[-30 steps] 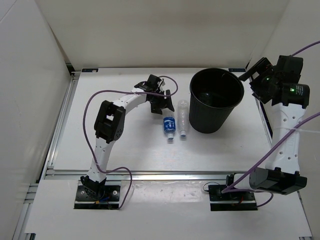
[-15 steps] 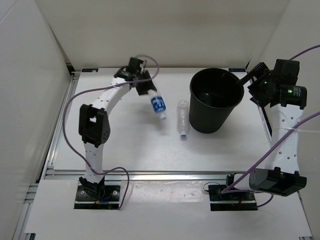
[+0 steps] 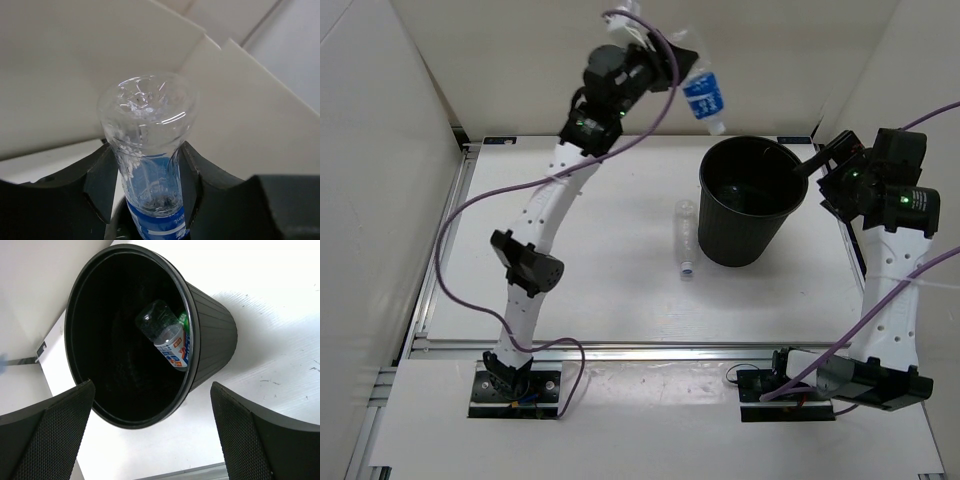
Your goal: Put the plastic bottles in the bin
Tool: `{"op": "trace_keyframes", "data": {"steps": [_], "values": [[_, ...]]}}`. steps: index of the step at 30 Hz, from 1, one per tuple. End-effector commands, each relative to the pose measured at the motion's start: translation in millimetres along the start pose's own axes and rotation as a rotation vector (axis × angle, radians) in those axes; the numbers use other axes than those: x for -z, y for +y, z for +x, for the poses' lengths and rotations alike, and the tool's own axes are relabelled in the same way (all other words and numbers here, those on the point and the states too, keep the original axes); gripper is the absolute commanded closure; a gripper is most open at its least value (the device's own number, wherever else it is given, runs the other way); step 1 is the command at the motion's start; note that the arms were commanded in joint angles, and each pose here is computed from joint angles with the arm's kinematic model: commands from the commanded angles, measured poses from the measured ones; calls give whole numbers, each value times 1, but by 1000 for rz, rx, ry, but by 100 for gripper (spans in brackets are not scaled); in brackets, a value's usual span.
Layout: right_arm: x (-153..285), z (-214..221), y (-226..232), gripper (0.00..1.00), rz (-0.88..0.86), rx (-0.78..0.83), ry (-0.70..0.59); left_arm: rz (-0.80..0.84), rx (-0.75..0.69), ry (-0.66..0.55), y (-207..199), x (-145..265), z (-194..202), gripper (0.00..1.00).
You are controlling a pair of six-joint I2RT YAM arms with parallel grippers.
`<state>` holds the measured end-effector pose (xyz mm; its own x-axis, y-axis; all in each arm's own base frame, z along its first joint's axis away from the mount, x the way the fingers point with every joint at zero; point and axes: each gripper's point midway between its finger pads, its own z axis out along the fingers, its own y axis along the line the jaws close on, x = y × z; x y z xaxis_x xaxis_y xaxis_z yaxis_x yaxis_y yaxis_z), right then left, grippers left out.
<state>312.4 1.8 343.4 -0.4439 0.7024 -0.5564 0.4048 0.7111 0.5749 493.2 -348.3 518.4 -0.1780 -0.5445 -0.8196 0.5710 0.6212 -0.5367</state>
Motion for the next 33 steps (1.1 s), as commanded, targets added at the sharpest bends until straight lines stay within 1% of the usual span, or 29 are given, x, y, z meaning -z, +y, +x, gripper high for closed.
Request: {"op": "trace_keyframes", "data": {"steps": [1,2,3,4,5,6,7,8,9,10,11,12,13,14,16,17,18,19,20,21,22,24,25,26,27,30,32,33], "values": [[14,-1,-4,0,3,16,-30,141,37,74,-16,-30,70,44],[17,-1,-6,0,10,27,-35,150,40,78,-19,-32,76,44],[17,2,-8,0,18,35,-24,179,41,85,-31,-30,78,44],[21,2,-7,0,12,37,-33,181,34,113,-28,-29,87,42],[21,0,-10,0,18,40,-39,191,19,123,-30,-26,87,38],[24,0,-9,0,13,42,-46,199,4,130,-32,-22,87,30],[23,1,-15,0,27,32,-43,224,-18,134,-42,-11,77,0],[23,0,-17,0,33,27,-48,248,-50,135,-48,-4,71,0],[24,3,-20,0,35,26,-45,240,-108,116,-42,1,59,0],[21,6,-23,0,43,24,-34,248,-135,75,-50,17,28,0],[21,6,-23,0,44,24,-34,191,-144,111,-29,23,39,0],[22,8,-25,0,43,18,-31,129,-171,95,-14,32,31,0],[25,8,-24,0,38,19,-38,-32,-174,33,15,39,16,0],[25,11,-27,0,40,18,-35,-128,-177,38,38,63,16,0],[23,15,-33,0,55,10,-26,-230,-195,59,77,84,21,0],[23,15,-33,0,56,10,-26,-238,-174,142,94,100,50,0],[23,17,-35,0,56,9,-25,-239,-153,192,107,108,66,0],[21,19,-37,0,63,8,-17,-257,-70,232,125,114,80,0],[21,19,-37,0,63,8,-17,-217,-2,347,133,124,118,0],[21,19,-37,0,63,8,-17,-213,53,400,140,127,137,0],[21,19,-37,0,63,8,-17,-199,74,456,145,130,157,0],[21,18,-34,0,50,9,-18,-175,152,617,162,138,218,0],[21,18,-34,0,50,9,-18,-175,153,618,162,138,218,0],[23,16,-32,0,45,11,-26,-194,174,665,175,142,240,0],[20,16,-33,0,50,9,-19,-195,178,689,175,142,252,0],[28,9,-24,0,20,16,-43,-219,202,755,189,146,285,0],[28,11,-25,0,26,25,-36,-241,222,778,197,148,297,0],[31,9,-21,0,10,28,-39,-255,239,804,201,150,312,0]]}}
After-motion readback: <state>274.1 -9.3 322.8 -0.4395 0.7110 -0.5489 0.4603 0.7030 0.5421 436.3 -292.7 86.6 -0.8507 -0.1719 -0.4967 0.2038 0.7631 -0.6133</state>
